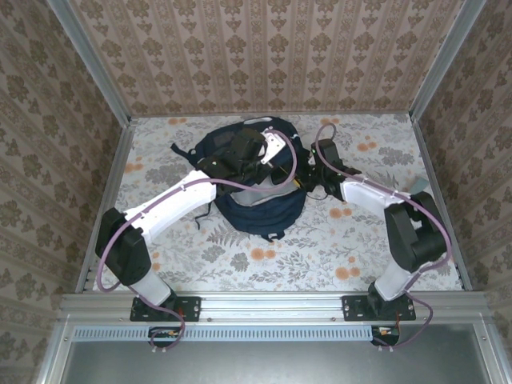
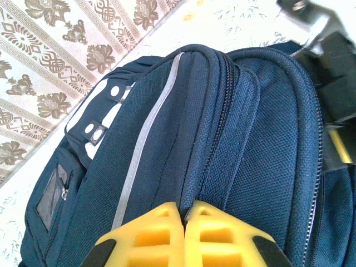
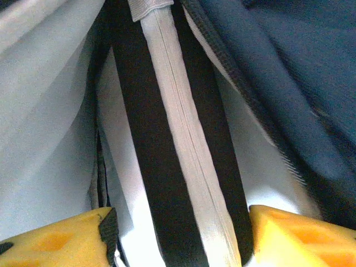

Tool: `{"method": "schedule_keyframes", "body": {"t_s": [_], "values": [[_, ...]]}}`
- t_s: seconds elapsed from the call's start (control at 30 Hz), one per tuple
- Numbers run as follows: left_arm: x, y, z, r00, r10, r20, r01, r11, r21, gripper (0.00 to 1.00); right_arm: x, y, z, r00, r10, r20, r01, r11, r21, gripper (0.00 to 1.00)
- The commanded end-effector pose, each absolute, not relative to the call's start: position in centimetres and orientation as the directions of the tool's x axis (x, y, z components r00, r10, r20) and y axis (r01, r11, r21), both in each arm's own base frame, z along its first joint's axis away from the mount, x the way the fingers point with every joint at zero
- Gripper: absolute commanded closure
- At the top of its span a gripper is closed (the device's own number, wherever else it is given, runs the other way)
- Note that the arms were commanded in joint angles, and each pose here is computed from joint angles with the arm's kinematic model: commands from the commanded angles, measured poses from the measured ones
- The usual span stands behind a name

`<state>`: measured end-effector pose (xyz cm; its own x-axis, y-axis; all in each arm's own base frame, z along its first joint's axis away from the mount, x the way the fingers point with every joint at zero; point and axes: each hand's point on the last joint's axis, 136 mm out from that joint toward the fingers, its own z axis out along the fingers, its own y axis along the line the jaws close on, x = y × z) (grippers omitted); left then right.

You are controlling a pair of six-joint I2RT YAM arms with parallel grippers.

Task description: Pack the student bag

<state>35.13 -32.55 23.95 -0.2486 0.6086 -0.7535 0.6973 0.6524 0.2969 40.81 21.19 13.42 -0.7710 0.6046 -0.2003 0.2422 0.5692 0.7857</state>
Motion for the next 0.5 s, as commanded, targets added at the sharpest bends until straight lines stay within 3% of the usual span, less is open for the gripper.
{"method": "schedule_keyframes", "body": {"t_s": [0.0, 0.27, 0.47], "values": [[35.9, -34.4, 28.0, -0.2, 0.512, -0.835, 0.688, 0.68, 0.252, 1.0, 38.5, 18.8, 13.5, -0.749, 0.62, -0.235, 0.277, 0.614, 0.739, 0.4], [36.3, -35.7, 28.2, -0.198, 0.491, -0.849, 0.714, 0.665, 0.219, 1.0, 36.0, 18.3, 13.2, -0.765, 0.592, -0.254, 0.265, 0.648, 0.714, 0.71], [36.1, -36.7, 28.0, -0.213, 0.49, -0.845, 0.742, 0.644, 0.186, 1.0, 38.5, 19.2, 12.9, -0.767, 0.58, -0.276, 0.257, 0.671, 0.695, 0.82]]}}
